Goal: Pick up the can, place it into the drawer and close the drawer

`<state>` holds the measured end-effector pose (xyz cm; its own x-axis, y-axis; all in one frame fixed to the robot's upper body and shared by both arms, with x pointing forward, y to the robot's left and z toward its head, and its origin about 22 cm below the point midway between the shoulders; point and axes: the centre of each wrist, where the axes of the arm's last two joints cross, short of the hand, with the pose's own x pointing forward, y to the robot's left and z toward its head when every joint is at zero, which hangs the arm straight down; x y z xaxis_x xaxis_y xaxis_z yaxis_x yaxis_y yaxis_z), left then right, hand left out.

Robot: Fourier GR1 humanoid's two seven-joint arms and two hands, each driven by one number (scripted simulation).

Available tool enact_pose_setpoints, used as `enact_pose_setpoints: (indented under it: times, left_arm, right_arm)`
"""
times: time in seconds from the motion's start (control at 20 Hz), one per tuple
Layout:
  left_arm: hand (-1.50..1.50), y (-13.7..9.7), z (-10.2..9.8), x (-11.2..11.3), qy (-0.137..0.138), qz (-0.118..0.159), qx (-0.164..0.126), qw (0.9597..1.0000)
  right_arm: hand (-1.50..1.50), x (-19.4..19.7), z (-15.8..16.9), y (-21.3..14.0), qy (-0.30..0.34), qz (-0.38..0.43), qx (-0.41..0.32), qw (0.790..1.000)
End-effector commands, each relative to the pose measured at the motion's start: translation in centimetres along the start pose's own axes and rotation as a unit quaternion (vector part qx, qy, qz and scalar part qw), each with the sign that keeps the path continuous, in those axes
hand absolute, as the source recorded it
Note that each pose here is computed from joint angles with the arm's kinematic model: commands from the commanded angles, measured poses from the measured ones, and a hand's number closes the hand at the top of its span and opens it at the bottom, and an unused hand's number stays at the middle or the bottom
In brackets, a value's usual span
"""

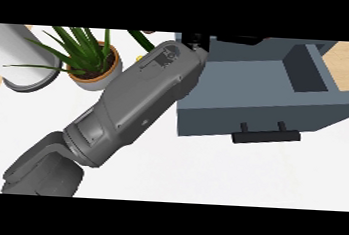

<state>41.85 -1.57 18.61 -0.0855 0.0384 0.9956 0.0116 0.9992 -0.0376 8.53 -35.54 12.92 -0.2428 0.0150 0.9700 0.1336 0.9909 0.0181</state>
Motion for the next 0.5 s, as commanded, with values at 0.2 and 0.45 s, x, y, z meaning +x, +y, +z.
enact_pose_setpoints:
  times: [0.2,0.45]
  left_arm:
    - [-1.5,0.3,-0.2,-1.1,0.005,-0.016,0.046,0.9988]
    - [-1.5,0.6,0.1,-2.3,0.006,-0.015,0.051,0.9986]
  right_arm:
    - [-1.5,0.4,0.1,0.5,0.001,0.005,0.011,1.0]
    - [-1.5,0.5,0.9,0.0,0.009,0.01,0.006,1.0]
